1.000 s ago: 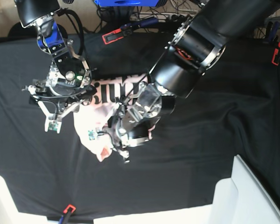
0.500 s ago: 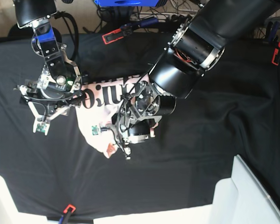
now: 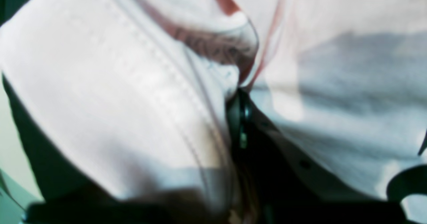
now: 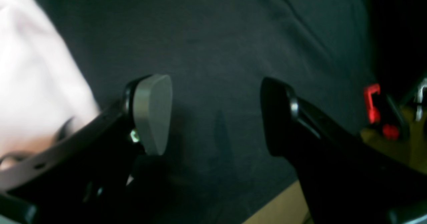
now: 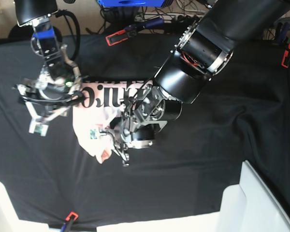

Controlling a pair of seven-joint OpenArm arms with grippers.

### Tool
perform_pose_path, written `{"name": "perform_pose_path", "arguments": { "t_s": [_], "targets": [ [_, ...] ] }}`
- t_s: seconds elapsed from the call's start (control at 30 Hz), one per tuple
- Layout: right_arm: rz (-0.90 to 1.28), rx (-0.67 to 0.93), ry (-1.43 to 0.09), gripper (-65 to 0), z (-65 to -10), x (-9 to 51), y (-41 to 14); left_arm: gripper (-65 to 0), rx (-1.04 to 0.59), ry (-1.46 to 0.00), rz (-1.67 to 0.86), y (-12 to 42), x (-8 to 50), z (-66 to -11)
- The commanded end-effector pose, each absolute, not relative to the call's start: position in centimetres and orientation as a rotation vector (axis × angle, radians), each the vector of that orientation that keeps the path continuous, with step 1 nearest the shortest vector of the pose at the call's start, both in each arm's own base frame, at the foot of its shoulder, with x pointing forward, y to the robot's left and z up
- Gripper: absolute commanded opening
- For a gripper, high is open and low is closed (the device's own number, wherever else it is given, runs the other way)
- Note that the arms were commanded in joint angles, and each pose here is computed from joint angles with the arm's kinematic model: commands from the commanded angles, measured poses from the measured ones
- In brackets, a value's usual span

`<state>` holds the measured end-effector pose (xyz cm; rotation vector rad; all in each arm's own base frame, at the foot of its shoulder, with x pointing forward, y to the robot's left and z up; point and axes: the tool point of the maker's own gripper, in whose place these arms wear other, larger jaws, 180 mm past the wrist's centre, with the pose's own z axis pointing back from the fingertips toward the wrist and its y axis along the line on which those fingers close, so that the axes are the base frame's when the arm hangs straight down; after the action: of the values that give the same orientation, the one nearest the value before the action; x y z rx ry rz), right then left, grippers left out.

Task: Fold the T-shirt properly
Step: 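Rotate and lay the bundle flat with the left gripper, lettering side up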

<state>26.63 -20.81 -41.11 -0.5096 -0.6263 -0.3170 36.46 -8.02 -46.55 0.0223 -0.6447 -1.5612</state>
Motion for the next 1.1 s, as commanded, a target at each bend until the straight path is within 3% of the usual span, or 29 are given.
{"name": "perform_pose_path", "arguments": {
  "t_s": [0.0, 1.07],
  "targets": [
    [-0.346, -0.553, -0.693, -25.7, -39.3, 27.9, -22.5, -65.0, 0.003, -0.727, -1.581, -10.2, 37.5, -44.5],
    [-0.367, -0.581, -0.713, -25.7, -39.0, 27.8, -23.7, -65.0, 0.112, -0.652, -1.584, -8.2, 39.4, -44.3]
  ]
}}
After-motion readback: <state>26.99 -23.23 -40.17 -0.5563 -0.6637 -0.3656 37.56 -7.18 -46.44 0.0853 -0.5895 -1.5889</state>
